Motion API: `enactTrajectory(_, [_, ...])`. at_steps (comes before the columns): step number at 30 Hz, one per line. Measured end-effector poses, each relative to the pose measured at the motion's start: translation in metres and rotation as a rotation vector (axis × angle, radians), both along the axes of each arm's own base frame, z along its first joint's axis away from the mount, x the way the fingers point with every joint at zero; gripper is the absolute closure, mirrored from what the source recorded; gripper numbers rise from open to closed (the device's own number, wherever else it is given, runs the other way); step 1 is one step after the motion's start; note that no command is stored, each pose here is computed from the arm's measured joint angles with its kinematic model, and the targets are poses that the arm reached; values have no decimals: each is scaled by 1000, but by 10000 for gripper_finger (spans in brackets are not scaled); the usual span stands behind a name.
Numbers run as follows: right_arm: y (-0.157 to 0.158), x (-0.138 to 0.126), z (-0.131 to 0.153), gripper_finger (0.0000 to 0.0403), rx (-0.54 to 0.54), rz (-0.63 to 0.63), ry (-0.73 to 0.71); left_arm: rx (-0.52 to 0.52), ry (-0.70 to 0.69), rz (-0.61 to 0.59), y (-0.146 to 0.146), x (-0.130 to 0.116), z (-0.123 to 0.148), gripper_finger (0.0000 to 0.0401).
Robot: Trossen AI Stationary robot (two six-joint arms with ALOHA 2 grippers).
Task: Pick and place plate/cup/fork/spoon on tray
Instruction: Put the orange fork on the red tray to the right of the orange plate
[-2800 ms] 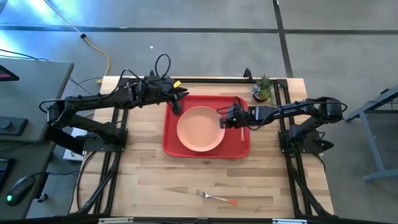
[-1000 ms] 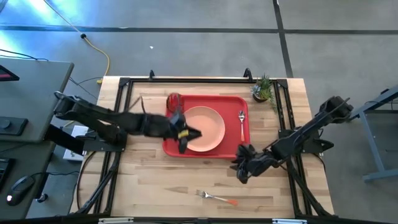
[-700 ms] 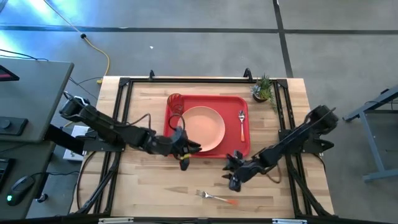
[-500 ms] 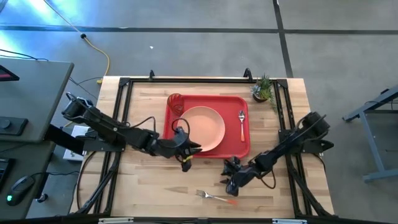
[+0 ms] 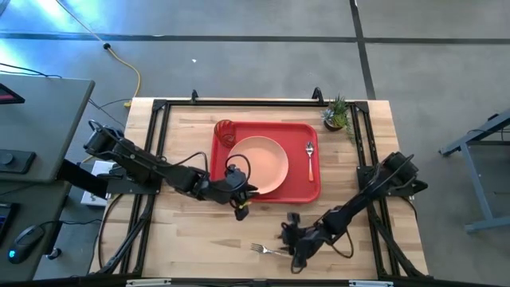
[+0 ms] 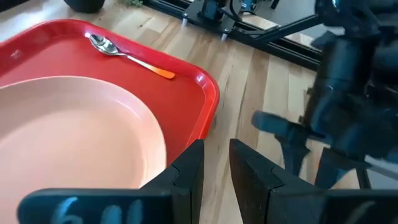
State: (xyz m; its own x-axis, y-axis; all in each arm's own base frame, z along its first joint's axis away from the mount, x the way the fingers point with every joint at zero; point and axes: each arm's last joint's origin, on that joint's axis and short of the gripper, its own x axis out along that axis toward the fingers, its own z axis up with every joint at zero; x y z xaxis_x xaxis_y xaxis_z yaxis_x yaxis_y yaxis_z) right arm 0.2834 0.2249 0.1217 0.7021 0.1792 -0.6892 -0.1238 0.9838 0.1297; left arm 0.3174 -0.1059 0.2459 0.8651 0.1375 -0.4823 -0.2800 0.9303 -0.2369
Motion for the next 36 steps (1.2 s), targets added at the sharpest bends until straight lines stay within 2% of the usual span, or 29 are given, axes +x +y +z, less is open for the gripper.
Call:
enactTrajectory(4, [12, 4, -6, 241, -46, 28, 15, -79, -17, 5, -1, 0, 3, 337])
enactTrajectory(9, [16, 7, -12, 241, 5, -4, 40, -117, 0, -51, -9, -3, 2, 337])
enactTrajectory(16, [16, 6, -10, 241, 2, 25, 53, -120, 22, -90, -21, -9, 0, 337])
enactTrajectory(21, [12, 7, 5, 241, -33, 31, -2, -123, 16, -74, -25, -11, 0, 337])
enactTrajectory(28, [15, 8, 12, 241, -86, 172, -60, -81, 14, -79, -22, -9, 0, 337])
enactTrajectory(36, [9, 2, -9, 242, -181, 165, 80, -64, 17, -84, -21, -9, 0, 337])
